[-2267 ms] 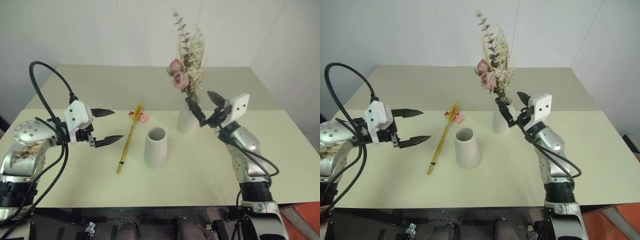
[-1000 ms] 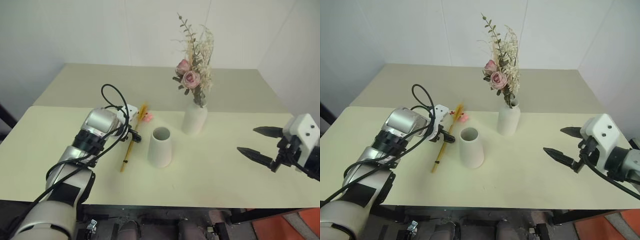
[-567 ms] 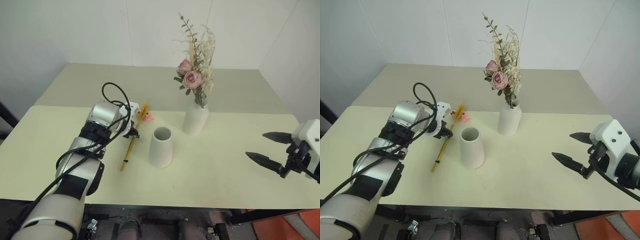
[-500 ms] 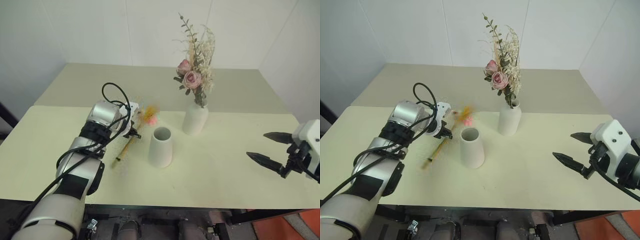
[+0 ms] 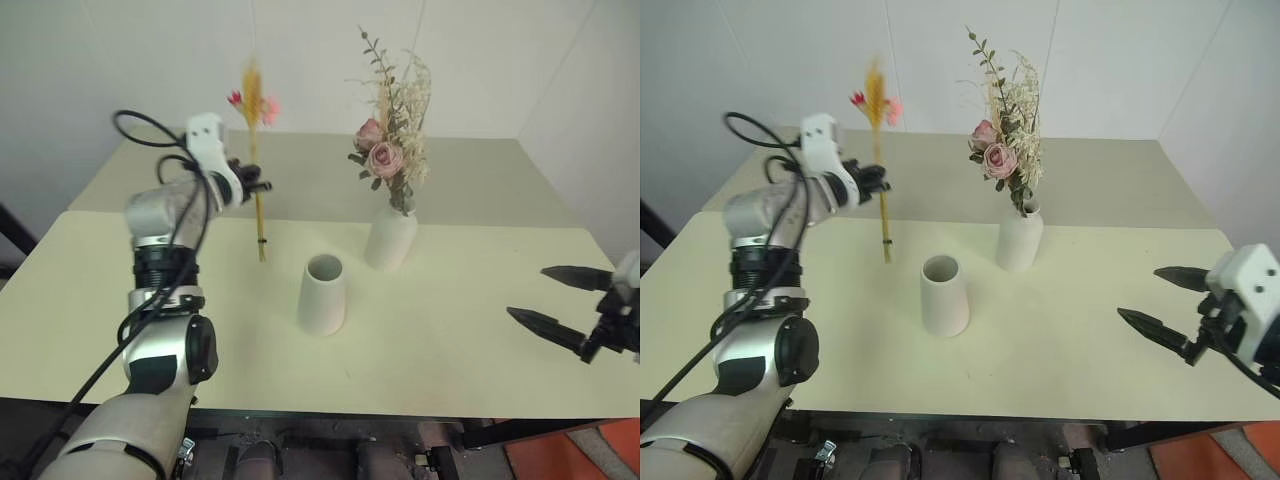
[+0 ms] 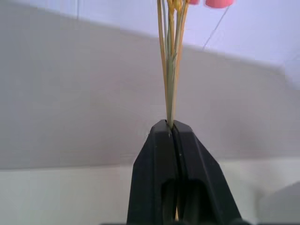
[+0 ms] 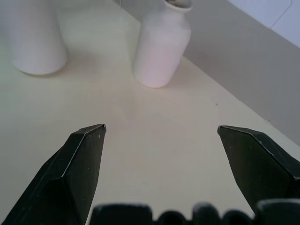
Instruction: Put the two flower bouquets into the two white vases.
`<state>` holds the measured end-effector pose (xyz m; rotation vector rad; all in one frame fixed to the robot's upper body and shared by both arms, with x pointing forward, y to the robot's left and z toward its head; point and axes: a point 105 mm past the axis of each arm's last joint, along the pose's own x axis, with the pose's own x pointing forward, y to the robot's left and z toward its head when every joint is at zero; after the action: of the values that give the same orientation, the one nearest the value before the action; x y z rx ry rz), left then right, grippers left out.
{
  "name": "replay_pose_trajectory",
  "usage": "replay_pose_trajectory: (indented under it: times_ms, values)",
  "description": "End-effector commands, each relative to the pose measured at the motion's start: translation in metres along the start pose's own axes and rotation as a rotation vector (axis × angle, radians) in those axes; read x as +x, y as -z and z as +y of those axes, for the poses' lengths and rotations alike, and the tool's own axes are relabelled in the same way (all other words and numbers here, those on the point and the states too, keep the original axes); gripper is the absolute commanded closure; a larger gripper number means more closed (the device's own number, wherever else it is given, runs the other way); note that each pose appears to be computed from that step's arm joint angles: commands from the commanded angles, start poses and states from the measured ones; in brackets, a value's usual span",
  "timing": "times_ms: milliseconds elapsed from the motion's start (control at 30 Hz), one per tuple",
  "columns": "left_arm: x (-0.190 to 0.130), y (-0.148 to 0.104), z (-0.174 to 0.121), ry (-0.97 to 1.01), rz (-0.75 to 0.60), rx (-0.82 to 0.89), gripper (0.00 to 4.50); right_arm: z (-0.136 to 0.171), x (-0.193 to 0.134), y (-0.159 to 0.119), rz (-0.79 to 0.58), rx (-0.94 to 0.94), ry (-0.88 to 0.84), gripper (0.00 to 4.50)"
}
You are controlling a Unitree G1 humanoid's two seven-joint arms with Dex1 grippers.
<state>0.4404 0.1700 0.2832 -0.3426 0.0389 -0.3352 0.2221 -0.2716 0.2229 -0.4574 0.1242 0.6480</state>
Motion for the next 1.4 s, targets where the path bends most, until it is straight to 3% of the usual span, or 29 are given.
replay_pose_trajectory:
  times_ms: [33, 167, 433, 867, 1233, 1400]
  values:
    - [-0.036, -0.059, -0.04, 0.357, -0.377, -0.038, 4.48, 0.0, -0.015, -0.017, -0.094, -0.038, -0.008, 0.0]
    - [-0.076, -0.075, -0.067, 0.717, -0.543, -0.136, 4.48, 0.009, -0.021, -0.026, -0.173, -0.067, -0.066, 0.0]
    - [-0.094, -0.047, -0.113, 1.053, -0.429, -0.036, 4.48, 0.014, -0.019, -0.019, -0.177, -0.103, -0.008, 0.0]
    - [-0.091, -0.015, -0.127, 1.209, -0.294, -0.008, 4.48, 0.015, -0.021, -0.015, -0.151, -0.135, 0.057, 0.0]
    - [-0.089, 0.029, -0.122, 1.238, -0.159, 0.095, 4.48, 0.016, -0.018, -0.014, -0.137, -0.134, 0.072, 0.0]
    - [-0.095, 0.041, -0.12, 1.274, -0.146, 0.134, 3.16, 0.014, -0.017, -0.013, -0.137, -0.14, 0.071, 0.0]
